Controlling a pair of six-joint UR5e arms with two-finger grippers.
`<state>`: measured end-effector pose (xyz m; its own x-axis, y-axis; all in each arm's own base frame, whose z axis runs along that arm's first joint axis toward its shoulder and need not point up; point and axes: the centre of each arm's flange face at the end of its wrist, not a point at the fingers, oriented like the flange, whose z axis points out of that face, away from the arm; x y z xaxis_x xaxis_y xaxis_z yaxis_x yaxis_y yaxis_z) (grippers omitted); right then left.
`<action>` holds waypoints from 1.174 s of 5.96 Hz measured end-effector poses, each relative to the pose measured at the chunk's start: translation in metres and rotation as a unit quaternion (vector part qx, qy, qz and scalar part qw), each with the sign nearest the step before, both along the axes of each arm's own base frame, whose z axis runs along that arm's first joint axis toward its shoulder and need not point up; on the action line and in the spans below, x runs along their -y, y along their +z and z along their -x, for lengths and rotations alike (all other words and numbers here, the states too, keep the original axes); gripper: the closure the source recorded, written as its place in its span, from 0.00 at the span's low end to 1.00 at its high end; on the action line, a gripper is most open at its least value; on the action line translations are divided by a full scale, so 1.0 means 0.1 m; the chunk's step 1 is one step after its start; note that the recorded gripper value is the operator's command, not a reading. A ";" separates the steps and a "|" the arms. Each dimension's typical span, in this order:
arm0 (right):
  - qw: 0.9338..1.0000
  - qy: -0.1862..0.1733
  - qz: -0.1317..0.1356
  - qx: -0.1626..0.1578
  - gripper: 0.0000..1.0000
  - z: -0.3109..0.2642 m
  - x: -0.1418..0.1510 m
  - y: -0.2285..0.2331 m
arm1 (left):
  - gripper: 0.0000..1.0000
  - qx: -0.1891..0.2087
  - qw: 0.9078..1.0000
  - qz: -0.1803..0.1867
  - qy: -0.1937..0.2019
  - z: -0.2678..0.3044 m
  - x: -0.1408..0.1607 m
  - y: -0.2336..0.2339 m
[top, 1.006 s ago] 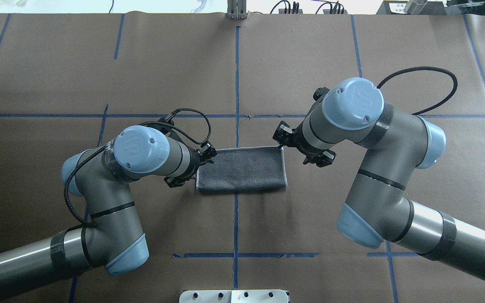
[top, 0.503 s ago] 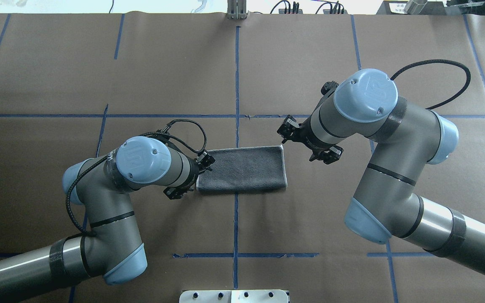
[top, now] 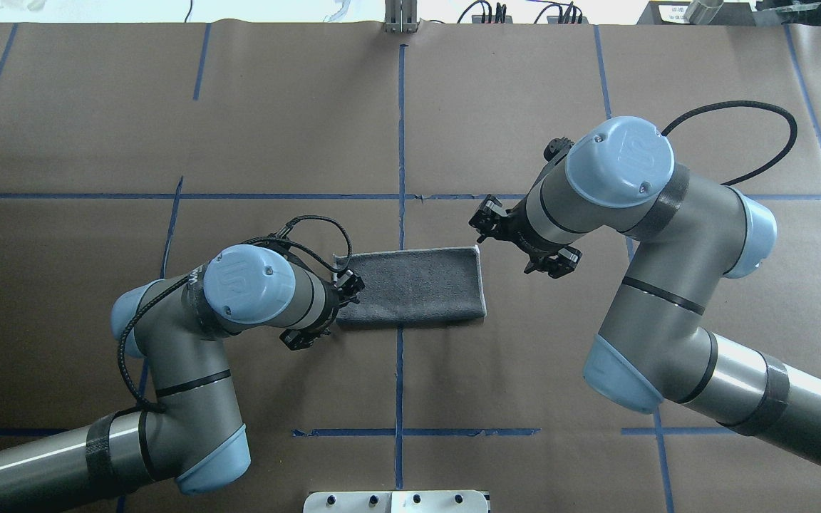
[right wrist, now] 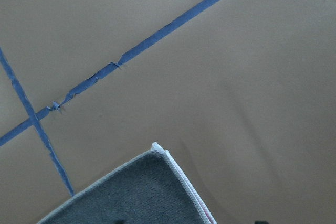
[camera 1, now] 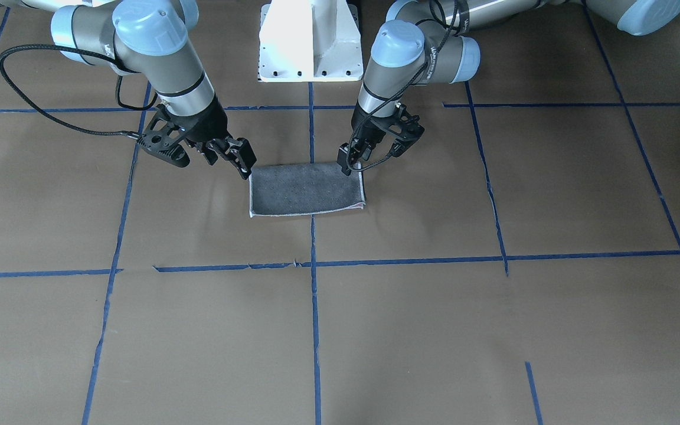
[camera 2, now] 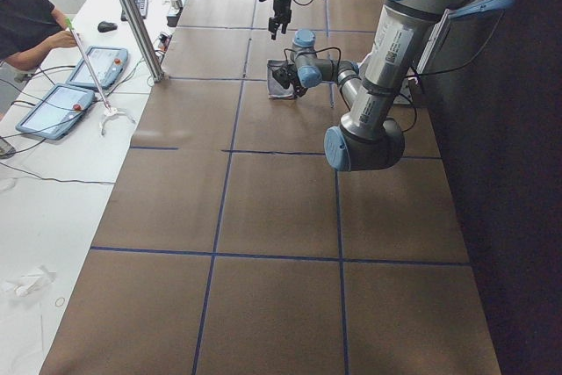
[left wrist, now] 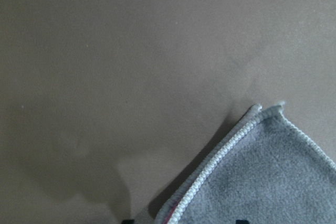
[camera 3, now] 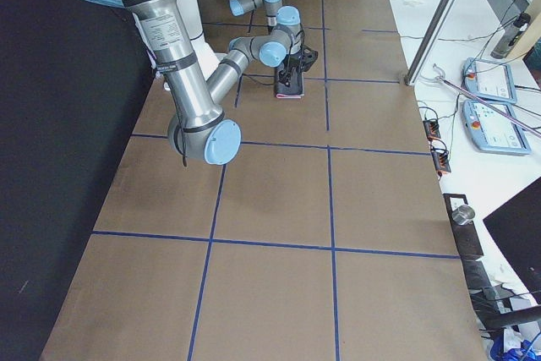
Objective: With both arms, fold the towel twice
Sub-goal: 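Grasp the folded towel's end nearest the left gripper with the left gripper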
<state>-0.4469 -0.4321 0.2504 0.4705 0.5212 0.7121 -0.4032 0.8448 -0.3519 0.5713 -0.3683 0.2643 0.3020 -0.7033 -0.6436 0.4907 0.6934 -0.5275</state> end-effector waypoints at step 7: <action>1.000 -0.001 -0.001 0.001 0.13 0.01 -0.02 -0.01 | 0.95 0.023 0.999 -0.022 0.013 0.32 -0.03 0.00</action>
